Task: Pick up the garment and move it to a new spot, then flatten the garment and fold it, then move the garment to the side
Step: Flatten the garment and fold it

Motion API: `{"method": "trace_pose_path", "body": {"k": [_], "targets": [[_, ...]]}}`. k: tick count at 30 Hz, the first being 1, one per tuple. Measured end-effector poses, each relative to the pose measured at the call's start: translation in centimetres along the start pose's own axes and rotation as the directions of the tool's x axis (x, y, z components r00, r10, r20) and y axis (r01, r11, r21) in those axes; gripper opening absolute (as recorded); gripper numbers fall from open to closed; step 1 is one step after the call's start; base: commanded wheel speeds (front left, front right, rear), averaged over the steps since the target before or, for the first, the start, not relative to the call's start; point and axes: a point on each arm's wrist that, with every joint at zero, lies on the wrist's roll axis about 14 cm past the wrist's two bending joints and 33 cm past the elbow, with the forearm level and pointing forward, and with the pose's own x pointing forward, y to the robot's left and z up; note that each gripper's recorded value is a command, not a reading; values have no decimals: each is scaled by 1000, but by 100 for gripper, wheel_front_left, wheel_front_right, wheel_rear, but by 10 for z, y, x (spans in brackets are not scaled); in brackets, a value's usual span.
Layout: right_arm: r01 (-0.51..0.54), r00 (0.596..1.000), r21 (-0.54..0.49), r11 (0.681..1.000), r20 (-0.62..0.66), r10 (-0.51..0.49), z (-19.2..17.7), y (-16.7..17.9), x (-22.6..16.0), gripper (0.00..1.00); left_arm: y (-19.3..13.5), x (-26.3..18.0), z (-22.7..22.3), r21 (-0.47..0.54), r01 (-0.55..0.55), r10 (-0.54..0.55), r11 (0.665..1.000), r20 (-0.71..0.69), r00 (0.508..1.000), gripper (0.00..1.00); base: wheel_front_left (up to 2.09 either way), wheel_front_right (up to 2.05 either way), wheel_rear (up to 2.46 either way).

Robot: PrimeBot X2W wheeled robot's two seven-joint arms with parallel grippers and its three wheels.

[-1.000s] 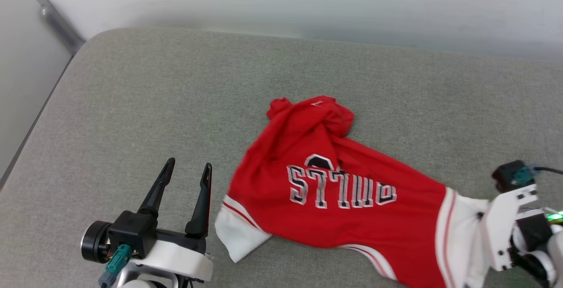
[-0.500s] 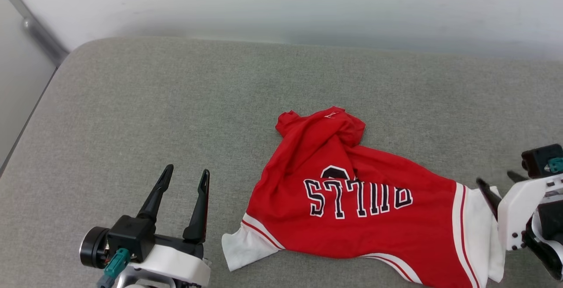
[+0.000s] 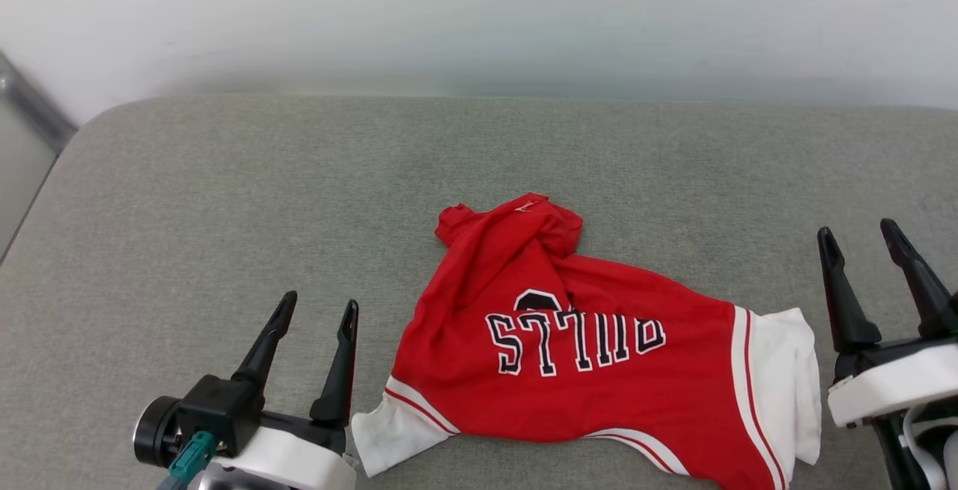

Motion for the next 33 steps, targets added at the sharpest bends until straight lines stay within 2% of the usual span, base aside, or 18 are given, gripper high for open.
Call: {"method": "trace_pose_path", "body": {"k": [5, 8, 10, 11, 14, 18, 26, 27, 28, 31, 33], "targets": [[48, 998, 18, 999, 45, -49, 5, 1, -14, 100, -13, 5, -14, 4, 78, -77, 997, -124, 989, 100, 0, 0, 0], [67, 996, 20, 998, 51, -68, 7, 1, -16, 100, -23, 5, -33, -20, 128, -129, 992, -279, 952, 100, 0, 0, 0], [84, 995, 17, 996, 54, -85, 9, -2, -17, 100, -31, -3, -52, -58, 157, -167, 986, -419, 892, 100, 0, 0, 0], [97, 994, 19, 995, 47, -98, 8, -5, -17, 100, -34, -15, -72, -74, 192, -199, 979, -581, 789, 100, 0, 0, 0], [110, 993, 21, 994, 30, -111, 3, -8, -17, 100, -35, -15, -79, -80, 201, -203, 976, -657, 726, 100, 0, 0, 0], [121, 993, 25, 992, -1, -121, -8, -11, -18, 100, -29, -24, -100, -72, 216, -193, 974, -763, 617, 100, 0, 0, 0], [131, 990, 26, 991, -55, -129, -29, -13, -16, 100, -32, -19, -124, -99, 249, -218, 963, -830, 514, 100, 0, 0, 0], [132, 990, 26, 991, -56, -130, -30, -14, -16, 100, -32, -18, -126, -100, 248, -217, 964, -833, 509, 73, 0, 0, 0], [133, 990, 25, 991, -60, -131, -32, -14, -16, 100, -31, -18, -128, -101, 247, -217, 964, -834, 507, 2, 0, 0, 0], [131, 989, 29, 991, -68, -129, -35, -12, -16, 100, -32, -12, -124, -105, 240, -222, 965, -813, 538, 0, 0, 0, 0], [129, 989, 28, 991, -70, -127, -35, -12, -16, 100, -28, -6, -118, -89, 231, -211, 969, -788, 579, 0, 0, 0, 0]]}}
